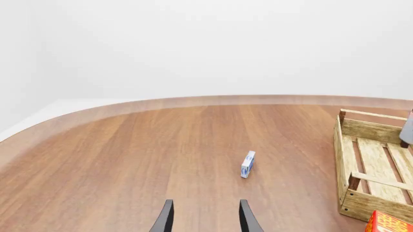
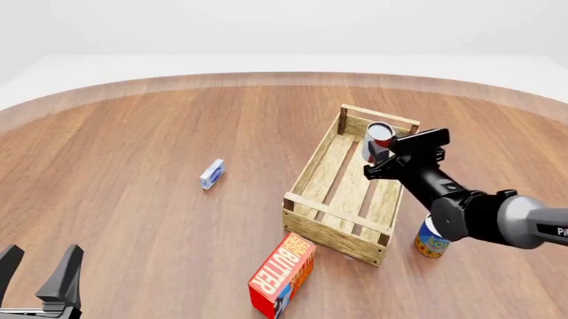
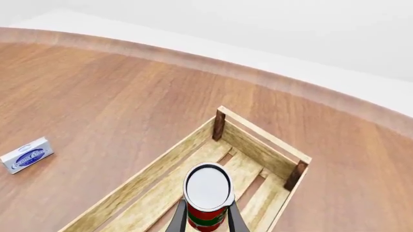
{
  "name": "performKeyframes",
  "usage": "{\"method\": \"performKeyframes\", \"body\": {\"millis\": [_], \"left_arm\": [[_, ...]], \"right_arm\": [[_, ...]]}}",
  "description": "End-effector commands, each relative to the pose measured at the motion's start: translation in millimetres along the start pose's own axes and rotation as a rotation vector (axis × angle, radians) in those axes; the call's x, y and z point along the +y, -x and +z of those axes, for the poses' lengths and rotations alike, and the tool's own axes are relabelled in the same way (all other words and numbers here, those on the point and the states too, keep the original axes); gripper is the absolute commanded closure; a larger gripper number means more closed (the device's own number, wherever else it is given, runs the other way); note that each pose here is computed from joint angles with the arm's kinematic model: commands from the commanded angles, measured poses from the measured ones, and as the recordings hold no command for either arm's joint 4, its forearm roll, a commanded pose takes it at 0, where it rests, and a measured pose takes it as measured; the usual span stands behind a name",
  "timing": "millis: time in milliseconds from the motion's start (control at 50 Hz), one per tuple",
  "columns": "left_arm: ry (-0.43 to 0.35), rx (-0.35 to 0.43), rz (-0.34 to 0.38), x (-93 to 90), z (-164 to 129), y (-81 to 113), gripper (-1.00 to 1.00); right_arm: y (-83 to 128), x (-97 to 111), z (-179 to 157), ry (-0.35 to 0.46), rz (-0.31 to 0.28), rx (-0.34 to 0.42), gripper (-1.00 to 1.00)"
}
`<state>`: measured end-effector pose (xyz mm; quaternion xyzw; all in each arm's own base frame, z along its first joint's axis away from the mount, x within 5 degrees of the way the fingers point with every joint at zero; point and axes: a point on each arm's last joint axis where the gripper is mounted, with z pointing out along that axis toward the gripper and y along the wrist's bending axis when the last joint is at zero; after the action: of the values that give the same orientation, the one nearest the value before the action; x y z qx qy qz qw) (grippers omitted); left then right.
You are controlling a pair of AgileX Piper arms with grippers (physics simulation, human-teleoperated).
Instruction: Pick up the tomato sauce, and put it in the wooden tray.
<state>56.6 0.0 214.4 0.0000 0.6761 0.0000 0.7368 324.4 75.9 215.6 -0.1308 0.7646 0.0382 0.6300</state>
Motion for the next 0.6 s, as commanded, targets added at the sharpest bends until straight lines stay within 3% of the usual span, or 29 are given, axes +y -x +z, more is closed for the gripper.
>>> {"method": "performKeyframes", "body": {"millis": [20, 600], "left_arm": [[0.0, 0.0, 0.0, 0.0, 0, 0.0, -1.0], [0.0, 0.0, 0.0, 0.0, 0, 0.0, -1.0]], "right_arm": [[-3, 0, 4, -0.003, 0.028, -0.006, 1.0], [-29, -2, 15, -0.014, 0.052, 0.019, 1.0]]}}
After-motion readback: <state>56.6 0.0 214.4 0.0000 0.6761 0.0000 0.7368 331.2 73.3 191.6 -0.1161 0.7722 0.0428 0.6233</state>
